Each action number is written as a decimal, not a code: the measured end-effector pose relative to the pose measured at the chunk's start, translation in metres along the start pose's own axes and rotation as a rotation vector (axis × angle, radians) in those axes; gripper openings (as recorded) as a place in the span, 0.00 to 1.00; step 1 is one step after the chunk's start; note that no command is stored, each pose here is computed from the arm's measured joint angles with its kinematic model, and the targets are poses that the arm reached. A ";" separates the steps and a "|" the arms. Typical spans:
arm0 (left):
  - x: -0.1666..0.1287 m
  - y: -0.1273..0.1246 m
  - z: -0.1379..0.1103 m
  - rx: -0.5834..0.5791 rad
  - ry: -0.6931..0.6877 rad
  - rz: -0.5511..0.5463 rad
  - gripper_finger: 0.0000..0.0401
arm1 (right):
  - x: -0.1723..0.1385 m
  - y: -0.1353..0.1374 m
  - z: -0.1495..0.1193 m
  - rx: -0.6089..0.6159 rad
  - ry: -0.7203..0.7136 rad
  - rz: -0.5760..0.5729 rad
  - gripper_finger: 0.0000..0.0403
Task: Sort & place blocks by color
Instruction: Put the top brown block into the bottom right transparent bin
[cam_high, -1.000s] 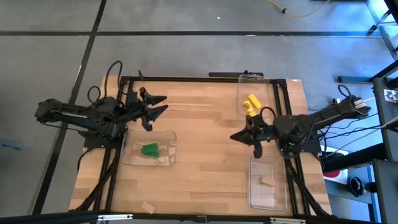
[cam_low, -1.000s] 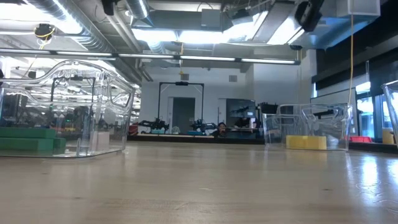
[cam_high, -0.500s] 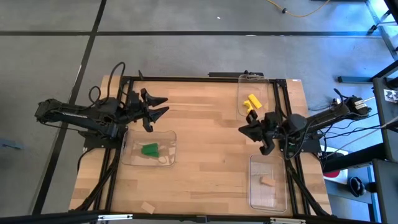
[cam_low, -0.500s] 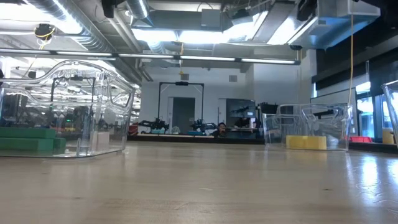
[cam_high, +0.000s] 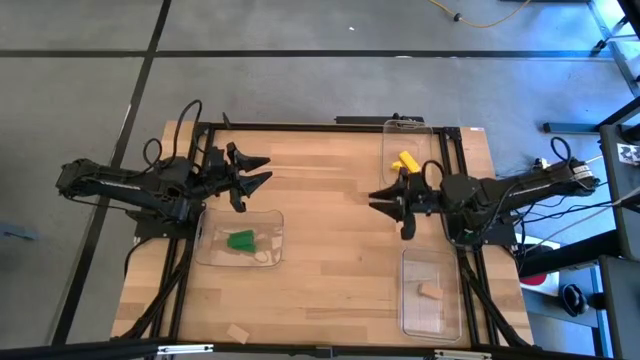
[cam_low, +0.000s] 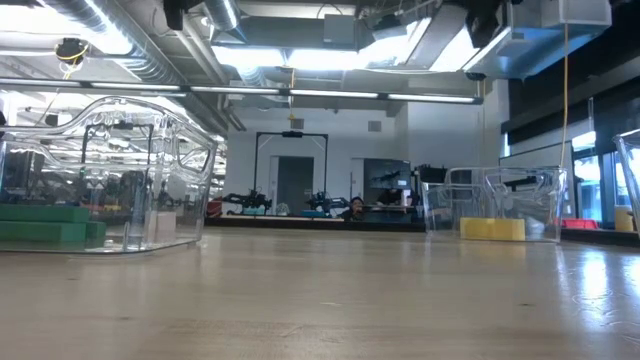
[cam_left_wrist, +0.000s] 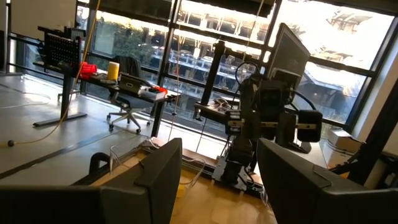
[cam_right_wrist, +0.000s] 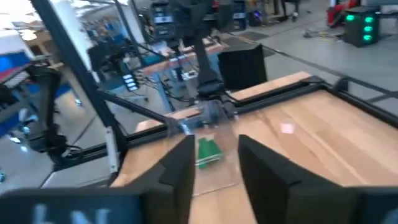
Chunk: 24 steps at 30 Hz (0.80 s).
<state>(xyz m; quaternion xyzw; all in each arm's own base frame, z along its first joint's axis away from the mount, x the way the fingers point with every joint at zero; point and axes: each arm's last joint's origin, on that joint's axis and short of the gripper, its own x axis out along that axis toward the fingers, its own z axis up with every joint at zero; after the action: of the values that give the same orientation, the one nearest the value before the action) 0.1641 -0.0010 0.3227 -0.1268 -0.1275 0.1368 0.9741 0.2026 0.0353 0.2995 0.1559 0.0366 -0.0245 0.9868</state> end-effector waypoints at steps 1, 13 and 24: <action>0.000 0.000 0.000 0.000 0.000 0.000 0.50 | 0.000 -0.001 0.004 0.000 -0.003 -0.010 0.34; 0.000 0.000 0.000 0.000 0.000 0.000 0.50 | 0.001 -0.006 0.015 -0.049 -0.029 -0.038 0.67; 0.000 0.000 0.000 0.000 0.000 0.000 0.50 | 0.001 -0.006 0.015 -0.119 -0.028 -0.039 0.67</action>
<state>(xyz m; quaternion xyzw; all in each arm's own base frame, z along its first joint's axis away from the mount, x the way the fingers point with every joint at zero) 0.1641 -0.0010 0.3227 -0.1270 -0.1275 0.1370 0.9741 0.2043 0.0247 0.3116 0.0960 0.0274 -0.0437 0.9940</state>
